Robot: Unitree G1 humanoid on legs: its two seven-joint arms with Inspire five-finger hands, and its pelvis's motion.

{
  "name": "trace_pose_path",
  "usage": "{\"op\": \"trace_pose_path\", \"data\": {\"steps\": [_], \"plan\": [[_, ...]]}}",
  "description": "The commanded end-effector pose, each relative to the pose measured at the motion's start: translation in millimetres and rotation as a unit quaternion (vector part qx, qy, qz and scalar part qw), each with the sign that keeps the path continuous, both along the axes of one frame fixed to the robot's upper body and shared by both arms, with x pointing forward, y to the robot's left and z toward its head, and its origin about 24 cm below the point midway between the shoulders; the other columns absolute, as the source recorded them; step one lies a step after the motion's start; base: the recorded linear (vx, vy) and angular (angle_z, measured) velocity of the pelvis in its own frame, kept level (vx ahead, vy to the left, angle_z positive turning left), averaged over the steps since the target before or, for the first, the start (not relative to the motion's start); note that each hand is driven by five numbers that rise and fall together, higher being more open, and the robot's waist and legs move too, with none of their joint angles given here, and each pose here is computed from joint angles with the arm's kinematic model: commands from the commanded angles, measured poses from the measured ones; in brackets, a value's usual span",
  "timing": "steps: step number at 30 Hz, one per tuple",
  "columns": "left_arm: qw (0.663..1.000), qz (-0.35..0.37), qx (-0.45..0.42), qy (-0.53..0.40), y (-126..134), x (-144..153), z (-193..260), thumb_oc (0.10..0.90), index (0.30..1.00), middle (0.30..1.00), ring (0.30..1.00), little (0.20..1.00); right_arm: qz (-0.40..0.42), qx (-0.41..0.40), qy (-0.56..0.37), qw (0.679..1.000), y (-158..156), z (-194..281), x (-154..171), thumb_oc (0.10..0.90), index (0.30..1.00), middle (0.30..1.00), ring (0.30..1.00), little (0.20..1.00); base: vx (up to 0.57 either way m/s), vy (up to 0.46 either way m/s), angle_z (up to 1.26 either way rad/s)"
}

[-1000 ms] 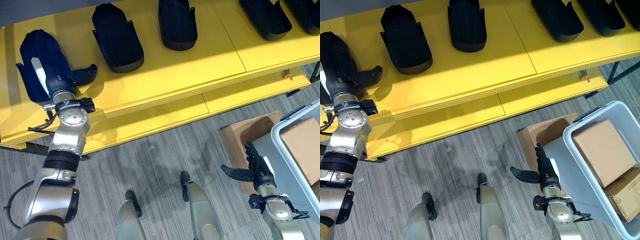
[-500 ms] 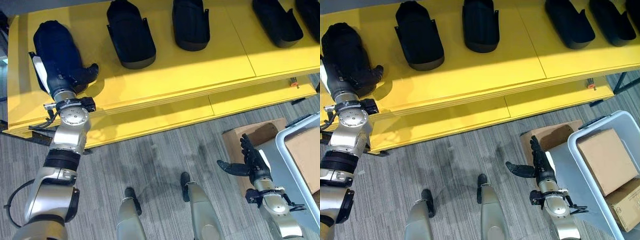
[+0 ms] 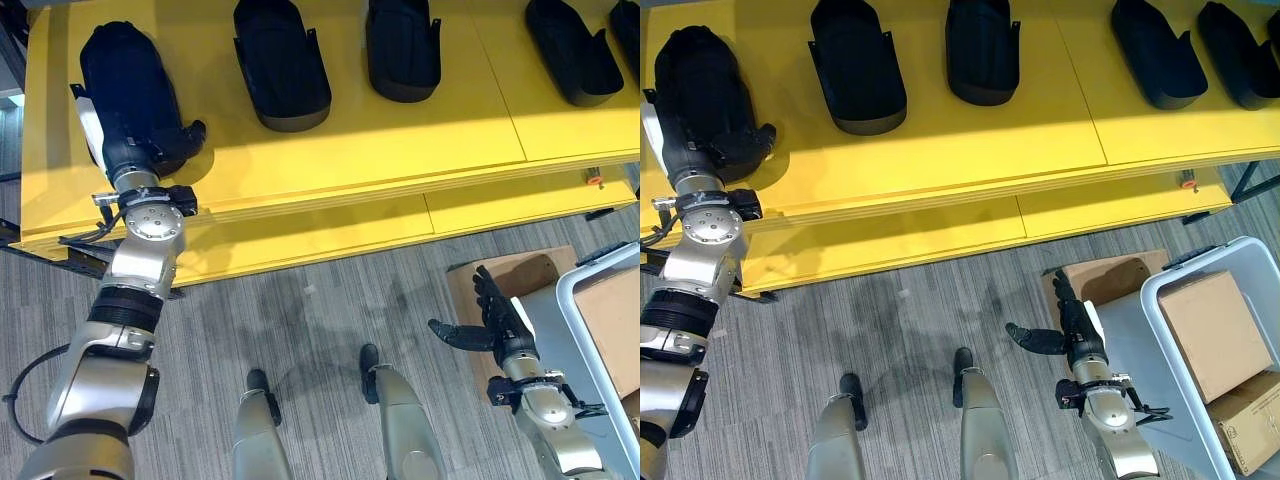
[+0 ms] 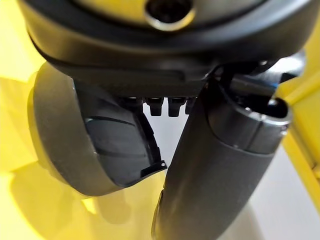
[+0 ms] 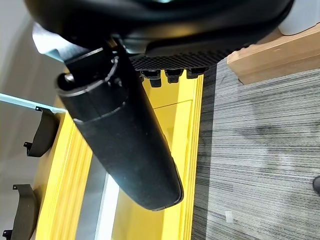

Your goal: Move parts from the plastic box to the shelf.

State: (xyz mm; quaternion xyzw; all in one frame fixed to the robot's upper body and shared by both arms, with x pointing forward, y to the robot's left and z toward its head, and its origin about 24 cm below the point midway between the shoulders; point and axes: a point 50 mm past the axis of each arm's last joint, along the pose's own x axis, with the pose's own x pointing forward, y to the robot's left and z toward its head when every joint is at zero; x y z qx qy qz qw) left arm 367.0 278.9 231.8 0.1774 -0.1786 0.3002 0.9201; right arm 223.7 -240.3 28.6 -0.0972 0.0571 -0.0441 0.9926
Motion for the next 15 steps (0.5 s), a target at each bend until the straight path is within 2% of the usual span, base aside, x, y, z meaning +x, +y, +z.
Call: {"op": "trace_pose_path", "data": {"steps": [1,15], "plan": [[0.993,0.007,0.09,-0.075,2.2,-4.5,64.2,0.9,1.0,1.0,1.0,1.0,-0.001,-0.026,-0.098,0.995,-14.7,42.5,4.5,0.9,1.0,1.0,1.0,1.0,0.0,0.0,0.0],[0.998,-0.01,0.047,-0.039,3.7,5.9,55.3,0.9,1.0,1.0,1.0,1.0,-0.01,-0.035,-0.086,0.996,-20.0,40.9,2.2,0.9,1.0,1.0,1.0,1.0,0.0,0.01,-0.02]]}}
